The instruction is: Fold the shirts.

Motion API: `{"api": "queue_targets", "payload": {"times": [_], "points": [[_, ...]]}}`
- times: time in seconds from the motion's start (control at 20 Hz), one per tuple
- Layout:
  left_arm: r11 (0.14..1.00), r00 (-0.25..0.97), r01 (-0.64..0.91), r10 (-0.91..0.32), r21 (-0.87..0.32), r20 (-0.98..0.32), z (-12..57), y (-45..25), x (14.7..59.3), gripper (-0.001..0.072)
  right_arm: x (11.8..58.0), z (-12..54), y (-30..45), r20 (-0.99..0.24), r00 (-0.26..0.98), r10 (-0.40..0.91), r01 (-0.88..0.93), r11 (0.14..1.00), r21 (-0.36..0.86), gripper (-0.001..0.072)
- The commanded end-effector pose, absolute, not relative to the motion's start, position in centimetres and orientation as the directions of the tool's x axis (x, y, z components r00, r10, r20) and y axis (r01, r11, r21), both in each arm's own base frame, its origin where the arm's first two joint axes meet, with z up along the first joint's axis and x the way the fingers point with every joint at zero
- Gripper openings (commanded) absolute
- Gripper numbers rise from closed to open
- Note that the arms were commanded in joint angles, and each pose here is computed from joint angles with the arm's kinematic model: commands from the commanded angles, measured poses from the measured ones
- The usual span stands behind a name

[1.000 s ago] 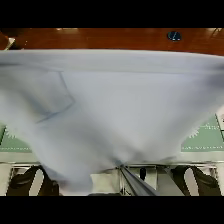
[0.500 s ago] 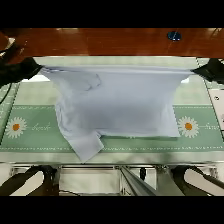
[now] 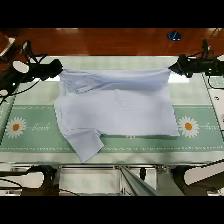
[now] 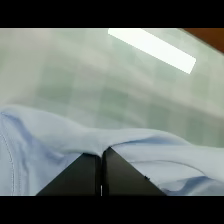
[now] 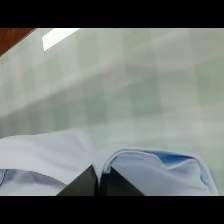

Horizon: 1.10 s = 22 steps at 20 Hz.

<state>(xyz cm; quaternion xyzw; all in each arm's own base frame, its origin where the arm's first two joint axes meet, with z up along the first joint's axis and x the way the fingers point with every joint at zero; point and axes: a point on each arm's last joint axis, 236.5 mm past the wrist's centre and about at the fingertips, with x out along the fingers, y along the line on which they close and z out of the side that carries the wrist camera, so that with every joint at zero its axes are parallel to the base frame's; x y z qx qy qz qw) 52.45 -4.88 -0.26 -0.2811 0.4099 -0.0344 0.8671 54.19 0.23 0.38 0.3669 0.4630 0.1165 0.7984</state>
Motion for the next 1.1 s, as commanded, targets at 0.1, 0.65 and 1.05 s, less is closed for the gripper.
{"api": "queue_targets", "payload": {"times": [0.1, 0.65, 1.05], "points": [[0.835, 0.574, -0.173, -0.347, -0.523, -0.742, -1.3, -4.8, 51.3, 0.0028, 53.5, -0.9, -0.4, -0.675, 0.489, 0.552, 0.184, 0.691, 0.699, 0.0018], [0.871, 0.108, -0.075, -0.478, -0.486, -0.872, -6.7, -6.4, 39.5, 0.0031, 43.3, -7.7, -1.8, -0.828, 0.142, 0.543, 0.247, 0.790, 0.561, 0.0018], [0.889, 0.030, -0.096, -0.446, -0.447, -0.894, -2.4, -2.1, 35.8, 0.0506, 40.9, -2.4, -5.3, -0.867, 0.161, 0.471, 0.252, 0.830, 0.498, 0.0408]]}}
